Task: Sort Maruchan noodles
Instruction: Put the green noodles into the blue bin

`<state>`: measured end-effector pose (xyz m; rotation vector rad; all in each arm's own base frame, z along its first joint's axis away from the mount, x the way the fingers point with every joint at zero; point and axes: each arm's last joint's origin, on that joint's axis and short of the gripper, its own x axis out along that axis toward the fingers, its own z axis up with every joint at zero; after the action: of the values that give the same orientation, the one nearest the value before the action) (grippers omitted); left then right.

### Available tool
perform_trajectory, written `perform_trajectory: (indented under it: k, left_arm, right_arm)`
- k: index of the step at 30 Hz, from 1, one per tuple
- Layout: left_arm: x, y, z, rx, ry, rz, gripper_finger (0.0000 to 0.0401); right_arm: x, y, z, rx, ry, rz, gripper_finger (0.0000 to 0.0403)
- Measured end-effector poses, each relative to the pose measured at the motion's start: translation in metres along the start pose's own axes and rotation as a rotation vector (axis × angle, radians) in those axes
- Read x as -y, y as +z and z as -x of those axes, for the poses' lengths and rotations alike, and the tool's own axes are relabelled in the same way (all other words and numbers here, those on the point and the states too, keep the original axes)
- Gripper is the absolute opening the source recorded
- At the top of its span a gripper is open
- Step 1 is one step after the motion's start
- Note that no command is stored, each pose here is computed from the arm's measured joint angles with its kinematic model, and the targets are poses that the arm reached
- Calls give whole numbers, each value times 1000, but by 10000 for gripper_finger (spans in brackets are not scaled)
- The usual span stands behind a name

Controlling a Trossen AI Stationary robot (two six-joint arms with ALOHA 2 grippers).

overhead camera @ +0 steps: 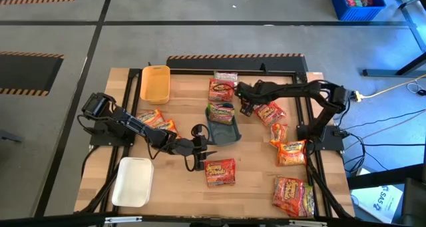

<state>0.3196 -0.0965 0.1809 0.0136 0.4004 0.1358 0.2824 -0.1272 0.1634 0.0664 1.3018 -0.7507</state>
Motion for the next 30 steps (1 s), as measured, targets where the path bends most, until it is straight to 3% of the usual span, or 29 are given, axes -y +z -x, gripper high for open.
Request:
perform_trajectory:
  k: [3,16,24,30]
  left_arm:
    - [0,0,0,0,0,0,143]
    - [-1,0,0,2,17,1,143]
    - [-1,0,0,2,17,1,143]
    - [-1,0,0,2,18,1,143]
  right_arm:
    - [-1,-6,-7,8,-44,-19,363]
    - [-8,-18,-22,65,23,-39,365]
    - [-1,-19,-30,32,-34,-54,365]
    - [0,-21,-31,25,-77,-55,316]
